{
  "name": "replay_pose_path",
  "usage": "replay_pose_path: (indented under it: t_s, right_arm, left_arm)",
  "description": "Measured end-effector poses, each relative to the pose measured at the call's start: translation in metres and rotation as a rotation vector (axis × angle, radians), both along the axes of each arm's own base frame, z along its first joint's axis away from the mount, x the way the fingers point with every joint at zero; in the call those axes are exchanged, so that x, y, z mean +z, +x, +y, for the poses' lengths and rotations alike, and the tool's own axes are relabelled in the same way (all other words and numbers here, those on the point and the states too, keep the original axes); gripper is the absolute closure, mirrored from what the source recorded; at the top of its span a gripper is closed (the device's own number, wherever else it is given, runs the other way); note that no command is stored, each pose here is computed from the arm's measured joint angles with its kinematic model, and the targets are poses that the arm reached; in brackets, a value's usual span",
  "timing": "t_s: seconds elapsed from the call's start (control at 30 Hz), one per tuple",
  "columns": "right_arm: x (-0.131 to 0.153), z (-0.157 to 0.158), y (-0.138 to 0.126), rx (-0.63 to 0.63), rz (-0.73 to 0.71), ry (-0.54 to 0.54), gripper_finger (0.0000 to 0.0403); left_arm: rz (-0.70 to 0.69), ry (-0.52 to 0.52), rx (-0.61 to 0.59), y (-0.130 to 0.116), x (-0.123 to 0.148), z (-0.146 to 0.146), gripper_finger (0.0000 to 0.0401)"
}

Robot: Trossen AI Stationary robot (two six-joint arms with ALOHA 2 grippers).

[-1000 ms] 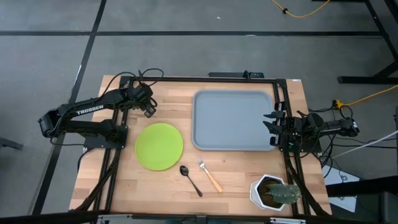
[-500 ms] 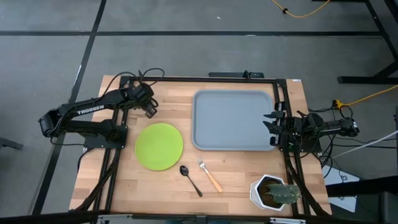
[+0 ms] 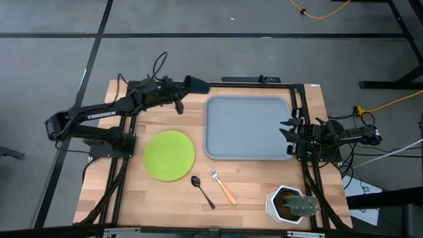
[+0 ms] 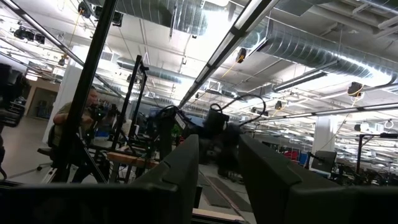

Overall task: Pick and place plate/cup/fork/spoon on tray
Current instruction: Put the black cup on the gray serving tray

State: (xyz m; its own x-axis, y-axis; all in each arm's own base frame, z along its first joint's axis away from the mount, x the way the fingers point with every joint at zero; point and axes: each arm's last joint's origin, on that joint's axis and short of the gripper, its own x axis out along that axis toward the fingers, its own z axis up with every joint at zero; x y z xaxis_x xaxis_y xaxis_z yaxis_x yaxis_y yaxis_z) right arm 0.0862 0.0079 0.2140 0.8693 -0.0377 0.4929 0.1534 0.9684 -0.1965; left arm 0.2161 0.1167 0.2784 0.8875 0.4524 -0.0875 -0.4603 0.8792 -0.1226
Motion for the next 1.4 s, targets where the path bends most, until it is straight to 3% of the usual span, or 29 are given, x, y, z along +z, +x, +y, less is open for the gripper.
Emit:
replay_pose_path:
  t_s: [0.2,0.3,0.43,0.57,0.73,0.93,1.4]
  right_arm:
    - [0.000,0.000,0.000,0.000,0.000,0.000,0.0283]
    - [0.000,0.000,0.000,0.000,0.000,0.001,0.0283]
    - [0.000,0.000,0.000,0.001,0.001,0.002,0.0283]
    - [-0.001,0.000,0.000,0.000,0.006,0.000,0.0283]
    - [-0.001,0.000,0.000,0.001,0.008,0.002,0.0283]
    - [-0.001,0.000,0.001,0.002,0.012,0.001,0.0283]
    - [-0.001,0.000,0.001,0.001,0.016,0.001,0.0283]
  left_arm:
    - [0.037,0.039,-0.056,0.059,0.004,0.013,0.0400]
    - [0.205,0.034,-0.088,0.090,0.001,0.022,0.0400]
    - [0.473,-0.056,-0.096,0.118,-0.008,0.034,0.0400]
    - [0.595,-0.079,-0.105,0.139,-0.016,0.040,0.0401]
    - [0.653,-0.094,-0.142,0.154,-0.021,0.033,0.0401]
    - [0.758,-0.098,-0.143,0.156,-0.029,0.014,0.0401]
    - [0.759,-0.053,-0.162,0.163,-0.028,-0.007,0.0370]
